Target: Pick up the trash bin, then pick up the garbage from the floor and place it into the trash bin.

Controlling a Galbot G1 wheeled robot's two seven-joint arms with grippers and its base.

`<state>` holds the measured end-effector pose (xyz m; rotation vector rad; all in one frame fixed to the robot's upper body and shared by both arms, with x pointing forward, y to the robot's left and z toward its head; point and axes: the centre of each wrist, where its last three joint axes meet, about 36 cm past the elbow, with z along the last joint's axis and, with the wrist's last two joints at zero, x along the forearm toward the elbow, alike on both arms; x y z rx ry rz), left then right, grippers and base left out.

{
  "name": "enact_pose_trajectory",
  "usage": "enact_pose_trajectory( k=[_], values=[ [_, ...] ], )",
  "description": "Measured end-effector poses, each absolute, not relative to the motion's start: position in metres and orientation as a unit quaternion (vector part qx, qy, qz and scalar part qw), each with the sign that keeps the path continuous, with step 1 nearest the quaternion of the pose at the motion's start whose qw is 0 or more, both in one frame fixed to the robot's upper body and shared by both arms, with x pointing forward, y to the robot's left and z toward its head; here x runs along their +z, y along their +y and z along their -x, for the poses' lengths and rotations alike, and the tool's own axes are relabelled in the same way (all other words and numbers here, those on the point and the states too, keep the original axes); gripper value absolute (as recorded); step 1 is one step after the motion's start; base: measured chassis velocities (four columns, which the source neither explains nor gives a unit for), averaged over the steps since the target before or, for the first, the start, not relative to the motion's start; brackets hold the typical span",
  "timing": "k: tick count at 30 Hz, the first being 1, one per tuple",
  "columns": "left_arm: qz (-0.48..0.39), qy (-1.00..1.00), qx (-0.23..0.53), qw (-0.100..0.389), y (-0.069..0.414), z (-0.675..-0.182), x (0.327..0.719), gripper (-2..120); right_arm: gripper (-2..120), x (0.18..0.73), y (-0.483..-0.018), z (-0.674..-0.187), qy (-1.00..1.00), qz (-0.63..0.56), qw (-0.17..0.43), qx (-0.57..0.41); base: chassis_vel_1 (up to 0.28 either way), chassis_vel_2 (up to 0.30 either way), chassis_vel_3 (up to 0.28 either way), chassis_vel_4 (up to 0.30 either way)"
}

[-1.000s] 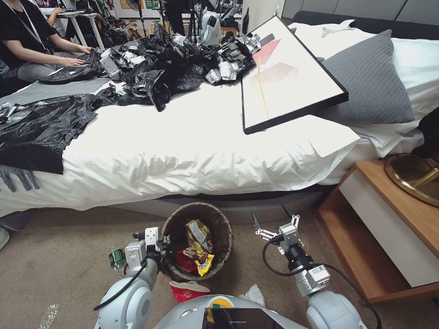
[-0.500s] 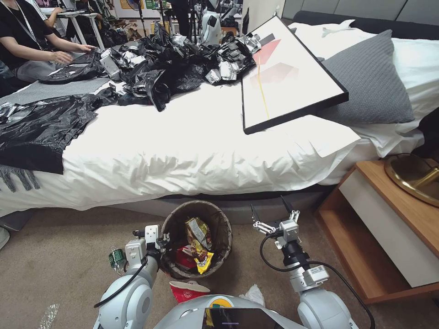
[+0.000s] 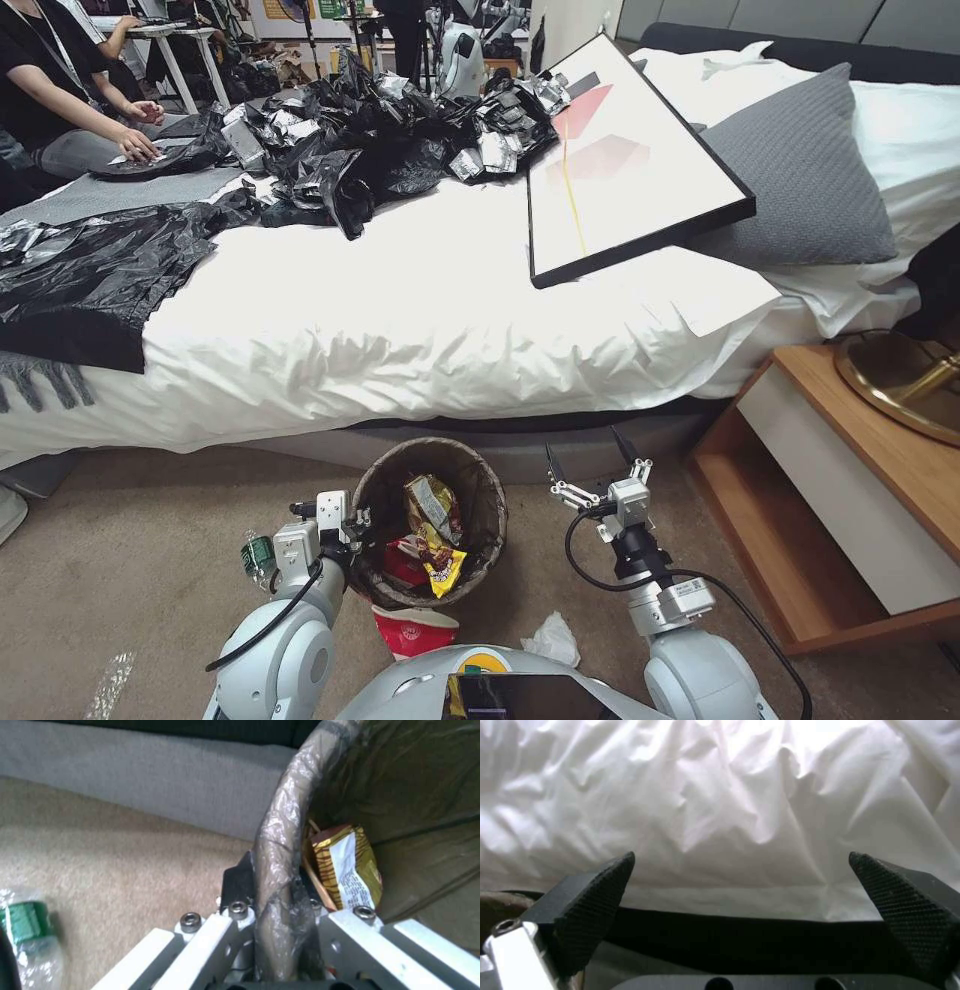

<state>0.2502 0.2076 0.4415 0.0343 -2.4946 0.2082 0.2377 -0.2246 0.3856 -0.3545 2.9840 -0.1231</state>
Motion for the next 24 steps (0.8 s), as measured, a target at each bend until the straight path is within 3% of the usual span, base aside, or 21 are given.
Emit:
enact_pose_trajectory(
  k=[15, 24],
  values=[
    [-0.013, -0.946, 0.078, 0.313, 0.208, -0.251, 0.441, 3, 100, 0.381, -0.224, -0.241, 0.990, 0.116, 0.073, -0.037, 0.126, -0.119, -0.120, 0.123],
    [-0.015, -0.947, 0.079, 0.310, 0.209, -0.253, 0.441, 3, 100, 0.374, -0.226, -0.249, 0.986, 0.123, 0.092, -0.058, 0.022, -0.014, -0.021, 0.020]
  ],
)
